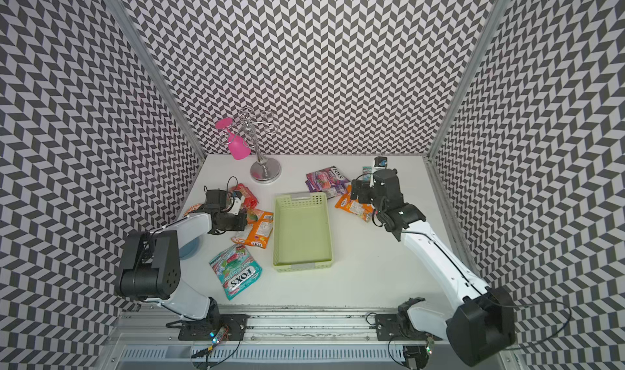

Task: Put the candies in the basket
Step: Pick up the candy at the center of the board.

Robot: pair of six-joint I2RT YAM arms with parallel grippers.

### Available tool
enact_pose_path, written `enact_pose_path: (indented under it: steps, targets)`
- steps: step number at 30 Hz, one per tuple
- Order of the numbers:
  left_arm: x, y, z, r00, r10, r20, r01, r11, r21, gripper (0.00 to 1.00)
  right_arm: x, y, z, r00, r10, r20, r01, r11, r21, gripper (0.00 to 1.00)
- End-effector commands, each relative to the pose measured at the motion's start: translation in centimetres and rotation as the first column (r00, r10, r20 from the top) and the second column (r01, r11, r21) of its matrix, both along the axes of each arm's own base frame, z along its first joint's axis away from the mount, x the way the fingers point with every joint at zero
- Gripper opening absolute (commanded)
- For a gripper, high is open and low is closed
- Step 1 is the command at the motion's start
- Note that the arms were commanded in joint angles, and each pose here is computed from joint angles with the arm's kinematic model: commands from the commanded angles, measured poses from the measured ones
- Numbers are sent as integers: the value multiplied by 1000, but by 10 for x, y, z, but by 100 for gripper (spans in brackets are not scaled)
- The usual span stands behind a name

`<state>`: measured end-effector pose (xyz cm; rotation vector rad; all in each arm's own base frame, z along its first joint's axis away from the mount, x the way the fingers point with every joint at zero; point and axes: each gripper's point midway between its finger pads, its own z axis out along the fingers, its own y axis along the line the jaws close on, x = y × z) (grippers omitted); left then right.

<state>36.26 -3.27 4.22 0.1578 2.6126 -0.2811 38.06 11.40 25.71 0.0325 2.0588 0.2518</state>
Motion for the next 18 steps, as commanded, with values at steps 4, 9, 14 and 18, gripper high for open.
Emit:
enact_pose_path:
  steps: [4, 9, 14, 18]
  targets:
    - [6, 4, 25, 998, -5, 69, 4, 1000, 18, 0, 1, -6, 22, 997, -23, 76, 22, 1000, 12, 99]
    - [12, 5, 53, 989, -19, 146, 13, 999, 40, 0, -2, -7, 24, 996, -22, 86, 20, 1000, 18, 99]
    - [19, 10, 81, 971, -29, 236, 9, 996, 83, 0, -2, -8, 27, 996, -22, 89, 21, 1000, 11, 99]
    - [24, 3, 104, 960, -74, 271, 56, 996, 75, 0, -5, -9, 29, 995, -20, 100, 19, 1000, 11, 99]
